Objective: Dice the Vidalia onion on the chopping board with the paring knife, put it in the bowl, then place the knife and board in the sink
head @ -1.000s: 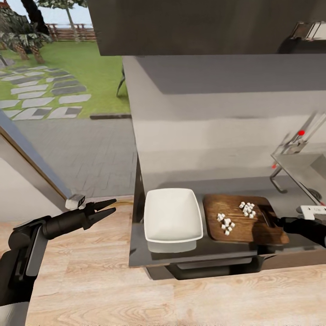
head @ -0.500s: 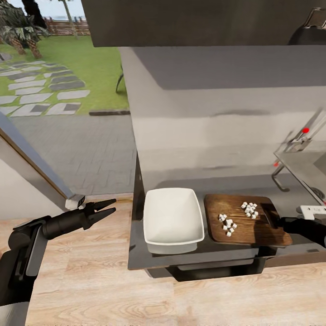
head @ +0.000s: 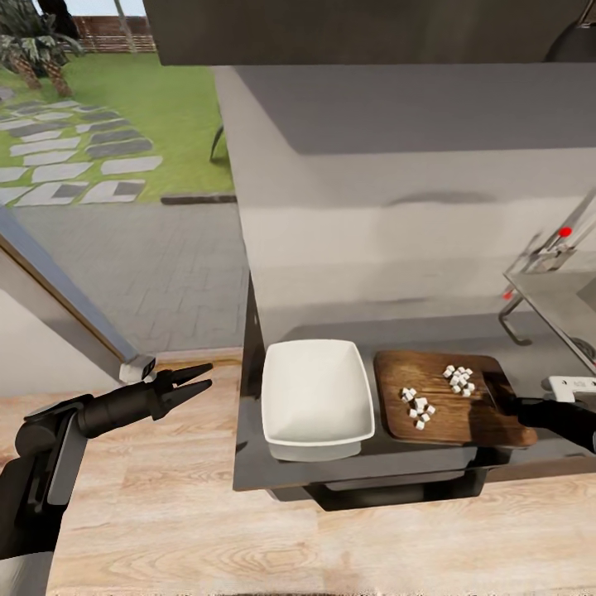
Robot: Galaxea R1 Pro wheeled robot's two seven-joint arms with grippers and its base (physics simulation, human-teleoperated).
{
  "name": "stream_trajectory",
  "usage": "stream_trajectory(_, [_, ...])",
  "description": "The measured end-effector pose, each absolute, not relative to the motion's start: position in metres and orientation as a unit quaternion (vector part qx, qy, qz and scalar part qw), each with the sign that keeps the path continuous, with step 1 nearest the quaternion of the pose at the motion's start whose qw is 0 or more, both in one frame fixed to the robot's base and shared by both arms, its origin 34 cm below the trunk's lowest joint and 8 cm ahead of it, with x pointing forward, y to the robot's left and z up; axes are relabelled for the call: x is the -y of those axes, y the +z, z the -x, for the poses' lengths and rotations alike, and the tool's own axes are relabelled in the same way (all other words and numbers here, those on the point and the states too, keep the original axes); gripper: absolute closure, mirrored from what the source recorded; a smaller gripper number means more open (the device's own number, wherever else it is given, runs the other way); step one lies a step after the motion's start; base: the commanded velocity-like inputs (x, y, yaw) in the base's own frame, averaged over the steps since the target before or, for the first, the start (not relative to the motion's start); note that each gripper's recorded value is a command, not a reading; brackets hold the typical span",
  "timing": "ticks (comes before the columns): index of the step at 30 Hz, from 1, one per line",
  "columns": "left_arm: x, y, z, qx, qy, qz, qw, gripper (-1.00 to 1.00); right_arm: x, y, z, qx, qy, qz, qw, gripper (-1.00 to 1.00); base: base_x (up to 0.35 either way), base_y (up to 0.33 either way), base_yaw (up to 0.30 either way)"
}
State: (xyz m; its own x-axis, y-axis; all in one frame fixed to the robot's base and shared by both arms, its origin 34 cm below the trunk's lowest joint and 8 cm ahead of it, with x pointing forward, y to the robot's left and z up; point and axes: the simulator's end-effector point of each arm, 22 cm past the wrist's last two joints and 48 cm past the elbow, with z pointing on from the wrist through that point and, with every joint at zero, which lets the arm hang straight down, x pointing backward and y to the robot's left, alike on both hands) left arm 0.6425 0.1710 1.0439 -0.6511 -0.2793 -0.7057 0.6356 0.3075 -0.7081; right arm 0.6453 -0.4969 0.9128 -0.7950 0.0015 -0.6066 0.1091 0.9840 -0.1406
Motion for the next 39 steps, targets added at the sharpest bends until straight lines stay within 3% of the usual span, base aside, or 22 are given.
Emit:
stream_trajectory(15, [-0.171, 1.038, -0.642, -0.706, -0.575, -0.123, 0.394, -1.0, 0.491, 0.906, -0.645, -0.945, -0.079, -0.029, 0.317, -1.0, 0.0, 0.0, 0.0])
stream_trajectory(16, [-0.171, 1.038, -0.642, -0.706, -0.575, -0.123, 0.394, -1.0, 0.49, 0.905, -0.646, -0.945, -0.077, -0.028, 0.318, 1.0, 0.0, 0.0, 0.0])
stream_trajectory(39, [-0.171, 1.04, -0.642, -0.705, -0.576, -0.124, 0.396, -1.0, 0.482, 0.903, -0.646, -0.945, -0.064, -0.035, 0.318, 1.0, 0.0, 0.0, -0.015])
